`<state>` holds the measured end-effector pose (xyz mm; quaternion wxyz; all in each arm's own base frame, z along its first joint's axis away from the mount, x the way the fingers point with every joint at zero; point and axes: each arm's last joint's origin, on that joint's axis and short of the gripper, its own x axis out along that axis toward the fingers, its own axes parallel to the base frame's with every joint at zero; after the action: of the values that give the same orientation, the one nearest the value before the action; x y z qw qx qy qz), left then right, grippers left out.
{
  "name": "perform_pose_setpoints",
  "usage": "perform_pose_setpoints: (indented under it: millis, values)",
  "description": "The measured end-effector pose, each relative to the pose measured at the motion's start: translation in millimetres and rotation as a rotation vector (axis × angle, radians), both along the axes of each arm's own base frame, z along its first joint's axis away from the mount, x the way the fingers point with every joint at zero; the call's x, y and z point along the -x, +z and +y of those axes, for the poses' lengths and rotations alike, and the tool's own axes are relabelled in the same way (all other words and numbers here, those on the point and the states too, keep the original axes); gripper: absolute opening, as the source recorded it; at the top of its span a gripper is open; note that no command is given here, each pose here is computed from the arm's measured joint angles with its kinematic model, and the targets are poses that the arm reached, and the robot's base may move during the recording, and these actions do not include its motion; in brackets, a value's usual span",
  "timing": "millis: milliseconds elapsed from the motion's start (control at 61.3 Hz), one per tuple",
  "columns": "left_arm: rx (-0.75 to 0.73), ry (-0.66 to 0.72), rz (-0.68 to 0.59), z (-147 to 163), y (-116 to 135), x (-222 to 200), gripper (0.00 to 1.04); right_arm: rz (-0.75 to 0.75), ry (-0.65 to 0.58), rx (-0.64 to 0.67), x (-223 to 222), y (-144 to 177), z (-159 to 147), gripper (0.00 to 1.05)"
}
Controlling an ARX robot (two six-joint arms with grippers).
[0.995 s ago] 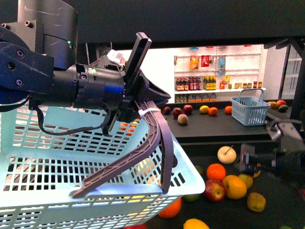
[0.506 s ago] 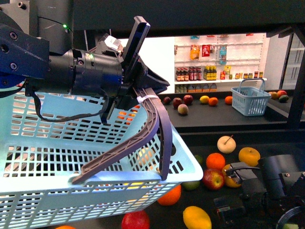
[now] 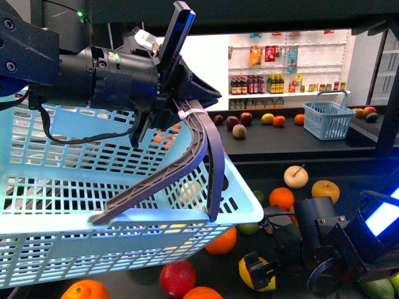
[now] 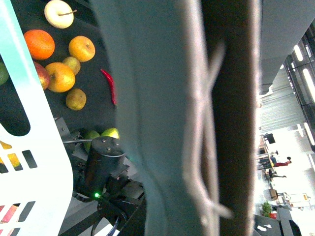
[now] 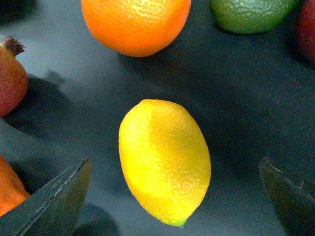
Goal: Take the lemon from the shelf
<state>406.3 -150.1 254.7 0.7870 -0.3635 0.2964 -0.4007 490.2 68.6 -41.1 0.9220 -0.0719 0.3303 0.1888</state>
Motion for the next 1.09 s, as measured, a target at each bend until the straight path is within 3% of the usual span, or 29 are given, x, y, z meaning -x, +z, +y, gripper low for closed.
perform_pose_setpoints:
  millis: [571,832,1093]
  values:
    - [0.000,0.000,0.000,0,0,0,0.07,0.041,-0.010,0.067,-14,-34,16,1.02]
    - [0.000,0.001,0.000,0,0,0,0.07,0.052,-0.014,0.075,-13,-40,16,0.70]
    - [0.000,0.000,0.000,0,0,0,0.07,0.038,-0.032,0.066,-7,-37,8,0.64]
